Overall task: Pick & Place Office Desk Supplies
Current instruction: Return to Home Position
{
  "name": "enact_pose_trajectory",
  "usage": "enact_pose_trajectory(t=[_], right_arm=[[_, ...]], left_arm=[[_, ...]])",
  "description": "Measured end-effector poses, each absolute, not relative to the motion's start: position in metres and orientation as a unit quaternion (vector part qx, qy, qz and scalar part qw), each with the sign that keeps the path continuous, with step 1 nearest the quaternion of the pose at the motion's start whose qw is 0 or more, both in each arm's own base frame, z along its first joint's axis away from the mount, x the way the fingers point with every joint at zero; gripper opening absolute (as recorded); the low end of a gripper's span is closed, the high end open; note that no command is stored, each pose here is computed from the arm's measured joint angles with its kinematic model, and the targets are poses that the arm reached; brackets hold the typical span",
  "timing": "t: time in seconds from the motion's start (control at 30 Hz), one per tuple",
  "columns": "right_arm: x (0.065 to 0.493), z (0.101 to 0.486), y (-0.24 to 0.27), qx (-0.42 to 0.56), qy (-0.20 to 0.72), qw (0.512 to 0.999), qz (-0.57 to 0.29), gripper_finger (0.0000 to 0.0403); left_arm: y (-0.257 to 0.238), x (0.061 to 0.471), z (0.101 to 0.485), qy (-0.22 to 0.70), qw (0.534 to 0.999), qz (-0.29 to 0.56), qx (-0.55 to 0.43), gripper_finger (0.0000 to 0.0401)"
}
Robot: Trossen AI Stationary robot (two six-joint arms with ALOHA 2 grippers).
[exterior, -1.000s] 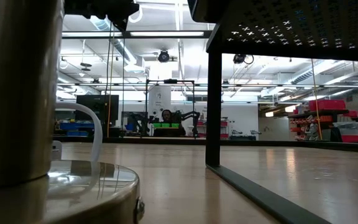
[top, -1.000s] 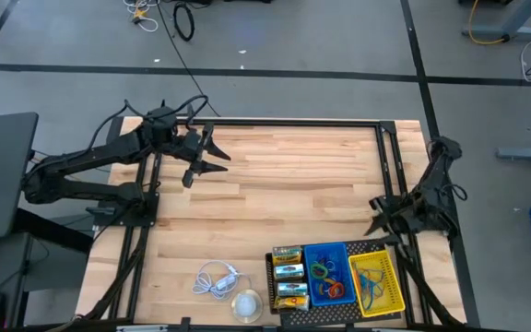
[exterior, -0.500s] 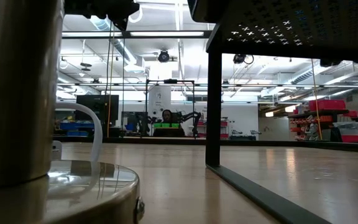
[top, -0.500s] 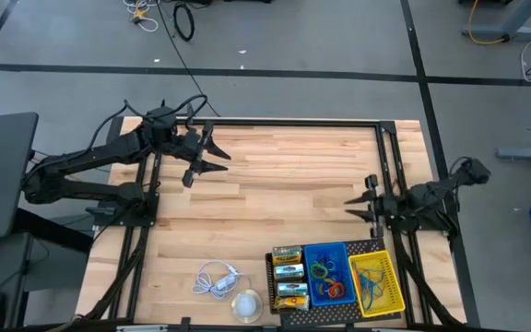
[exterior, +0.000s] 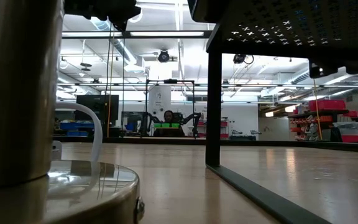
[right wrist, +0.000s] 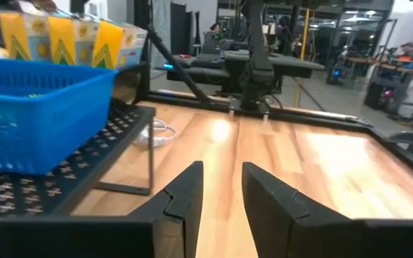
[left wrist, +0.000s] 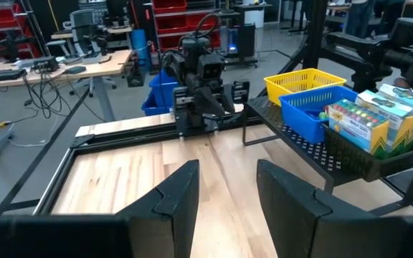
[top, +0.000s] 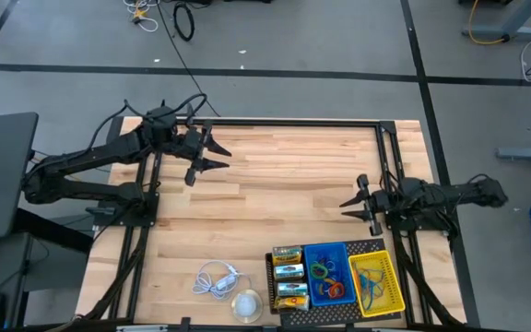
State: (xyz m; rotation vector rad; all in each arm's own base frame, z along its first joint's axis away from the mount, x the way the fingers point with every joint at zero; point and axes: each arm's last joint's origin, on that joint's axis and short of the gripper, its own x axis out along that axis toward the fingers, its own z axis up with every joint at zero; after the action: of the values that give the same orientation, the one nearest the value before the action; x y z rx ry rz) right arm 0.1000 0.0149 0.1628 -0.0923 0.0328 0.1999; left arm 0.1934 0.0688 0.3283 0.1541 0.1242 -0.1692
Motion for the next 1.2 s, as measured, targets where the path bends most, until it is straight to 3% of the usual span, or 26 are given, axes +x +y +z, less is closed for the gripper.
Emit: enact_pose_trajectory(t=[0.77, 1.03, 1.2], right_arm=[[0.1003, 0.1627, 0.0129, -0.069, 0.016, 0.994, 0.088, 0.0107], [0.1003, 0.1626, 0.0129, -0.073, 0.015, 0.993, 0.088, 0.0107], [0.1003, 0.1627, 0.0129, -0.073, 0.015, 0.993, 0.088, 0.0107]], left_arm=[[0.0666, 0.1921, 0.3293, 0.054, 0.988, -0.115, 0.085, 0.0142], [0.06, 0.1898, 0.3301, 0.035, 0.969, -0.233, 0.068, 0.0136], [0.0609, 0.1903, 0.3305, 0.043, 0.975, -0.215, 0.039, 0.0136]])
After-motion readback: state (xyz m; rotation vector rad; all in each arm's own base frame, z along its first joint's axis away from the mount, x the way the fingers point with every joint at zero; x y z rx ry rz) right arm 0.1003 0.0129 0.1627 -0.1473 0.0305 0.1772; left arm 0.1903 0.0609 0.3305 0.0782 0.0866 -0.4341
